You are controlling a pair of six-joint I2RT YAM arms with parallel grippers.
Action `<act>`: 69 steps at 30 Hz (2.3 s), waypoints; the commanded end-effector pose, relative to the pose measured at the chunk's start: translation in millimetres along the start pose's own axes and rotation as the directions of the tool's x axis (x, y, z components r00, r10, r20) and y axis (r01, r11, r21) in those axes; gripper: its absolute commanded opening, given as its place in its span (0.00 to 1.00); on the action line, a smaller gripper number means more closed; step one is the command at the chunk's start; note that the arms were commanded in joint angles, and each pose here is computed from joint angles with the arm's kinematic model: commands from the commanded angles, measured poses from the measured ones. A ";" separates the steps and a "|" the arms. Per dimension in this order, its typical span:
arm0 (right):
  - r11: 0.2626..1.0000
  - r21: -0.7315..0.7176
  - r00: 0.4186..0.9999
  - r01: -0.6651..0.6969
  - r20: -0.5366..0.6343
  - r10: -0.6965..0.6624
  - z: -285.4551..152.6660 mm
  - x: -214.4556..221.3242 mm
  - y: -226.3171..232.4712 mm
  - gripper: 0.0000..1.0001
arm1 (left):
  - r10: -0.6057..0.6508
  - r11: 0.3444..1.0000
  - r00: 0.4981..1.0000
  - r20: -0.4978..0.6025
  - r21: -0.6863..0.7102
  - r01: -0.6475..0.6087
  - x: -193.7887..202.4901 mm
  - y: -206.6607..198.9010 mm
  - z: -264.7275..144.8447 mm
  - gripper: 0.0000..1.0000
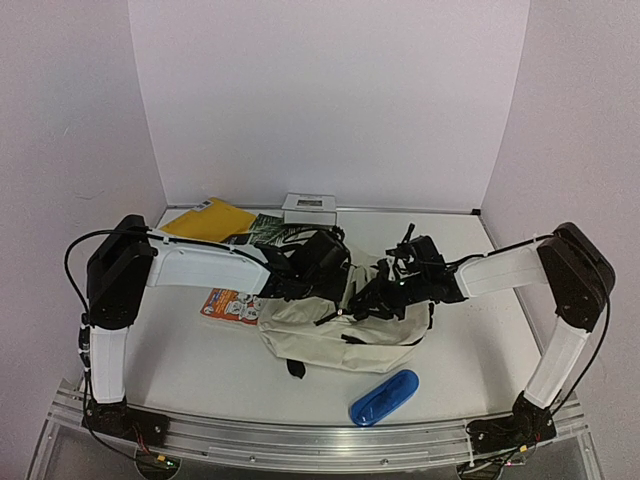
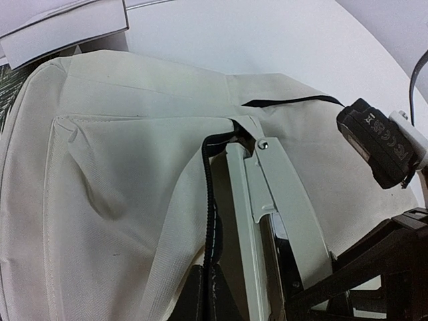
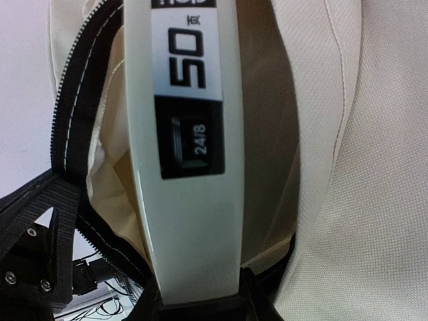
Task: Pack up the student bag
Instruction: Place the stationery in the student bag.
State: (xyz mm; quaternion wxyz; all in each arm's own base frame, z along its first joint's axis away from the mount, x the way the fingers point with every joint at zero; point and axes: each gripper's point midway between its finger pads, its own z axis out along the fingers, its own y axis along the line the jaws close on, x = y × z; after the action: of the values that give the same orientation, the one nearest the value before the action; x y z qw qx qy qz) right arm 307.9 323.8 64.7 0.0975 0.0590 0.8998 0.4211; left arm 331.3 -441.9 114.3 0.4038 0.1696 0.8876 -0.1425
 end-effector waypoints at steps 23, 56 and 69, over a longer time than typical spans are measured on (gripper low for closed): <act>0.978 -0.084 0.979 0.191 0.086 -0.184 36.8 -30.4 39.2 0.07 | -0.041 0.937 0.992 0.118 0.349 -0.003 -24.4 -31.6 -41.5 0.00; 0.950 0.197 0.958 0.242 0.106 -0.266 5.7 -15.8 5.9 0.38 | -0.087 0.967 0.993 0.083 0.247 0.064 -27.6 -13.1 -40.6 0.00; 0.972 0.078 0.969 0.220 0.094 -0.227 28.5 -10.5 22.2 0.29 | -0.077 0.957 0.995 0.063 0.285 0.056 -27.4 -22.7 -39.8 0.00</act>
State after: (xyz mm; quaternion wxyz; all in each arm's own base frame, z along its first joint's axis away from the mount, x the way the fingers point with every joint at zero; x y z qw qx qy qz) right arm 317.6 329.5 46.4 0.1793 -0.0151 0.9335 0.3102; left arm 305.8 -441.0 113.0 0.3726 0.1947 0.8726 -0.2487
